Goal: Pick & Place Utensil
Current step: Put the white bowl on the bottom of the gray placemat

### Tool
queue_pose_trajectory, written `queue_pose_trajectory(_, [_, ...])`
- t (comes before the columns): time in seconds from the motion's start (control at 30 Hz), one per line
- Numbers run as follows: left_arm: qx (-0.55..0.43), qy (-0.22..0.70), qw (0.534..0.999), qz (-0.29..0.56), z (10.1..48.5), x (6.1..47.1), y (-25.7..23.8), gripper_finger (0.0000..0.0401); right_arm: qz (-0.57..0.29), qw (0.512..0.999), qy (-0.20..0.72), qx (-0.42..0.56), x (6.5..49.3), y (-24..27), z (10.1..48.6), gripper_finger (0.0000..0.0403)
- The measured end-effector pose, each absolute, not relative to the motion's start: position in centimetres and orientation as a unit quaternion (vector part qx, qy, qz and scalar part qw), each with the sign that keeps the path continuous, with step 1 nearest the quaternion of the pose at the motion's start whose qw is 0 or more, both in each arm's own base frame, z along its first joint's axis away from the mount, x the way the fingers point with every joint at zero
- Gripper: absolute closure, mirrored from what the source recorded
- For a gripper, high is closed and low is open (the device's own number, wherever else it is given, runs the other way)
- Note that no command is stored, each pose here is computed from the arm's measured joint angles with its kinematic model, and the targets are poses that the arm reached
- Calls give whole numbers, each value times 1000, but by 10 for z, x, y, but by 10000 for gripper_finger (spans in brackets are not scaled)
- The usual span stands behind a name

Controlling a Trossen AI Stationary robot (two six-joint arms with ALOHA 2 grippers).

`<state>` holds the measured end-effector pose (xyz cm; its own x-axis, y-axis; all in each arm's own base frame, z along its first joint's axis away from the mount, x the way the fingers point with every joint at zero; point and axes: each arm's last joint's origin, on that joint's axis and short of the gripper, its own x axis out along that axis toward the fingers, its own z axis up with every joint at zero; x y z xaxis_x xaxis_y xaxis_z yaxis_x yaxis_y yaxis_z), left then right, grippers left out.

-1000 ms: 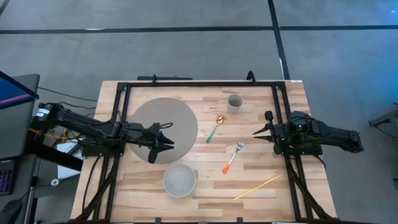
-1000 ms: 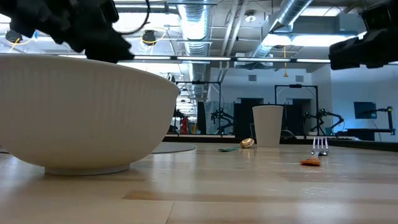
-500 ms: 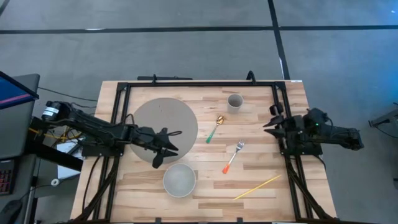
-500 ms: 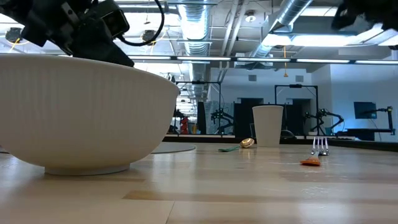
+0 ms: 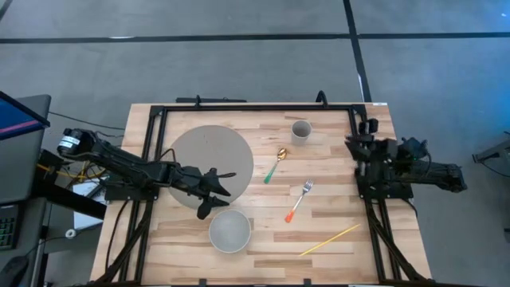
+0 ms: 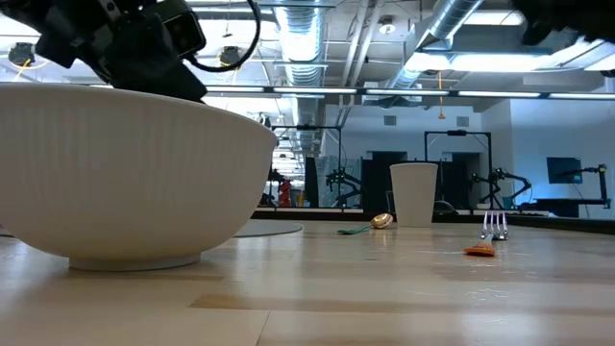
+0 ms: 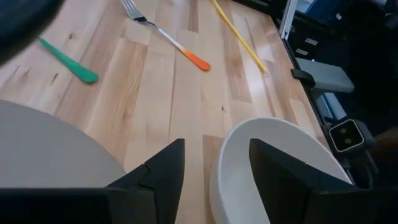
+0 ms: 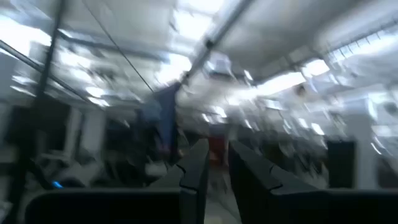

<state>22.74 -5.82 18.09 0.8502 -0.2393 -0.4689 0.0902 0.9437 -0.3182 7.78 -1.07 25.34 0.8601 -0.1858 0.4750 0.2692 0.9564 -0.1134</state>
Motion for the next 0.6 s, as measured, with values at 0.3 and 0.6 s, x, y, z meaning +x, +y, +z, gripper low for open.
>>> queue_pose_trajectory(0.3, [-140,362,917,-98,179,249,-66,223,-138,984,-89,-76,138,-19,245,347])
queue_pose_trajectory(0.6, [-150,411,894,-95,161,251,-70,223,-139,983,28,-113,198,-29,248,347])
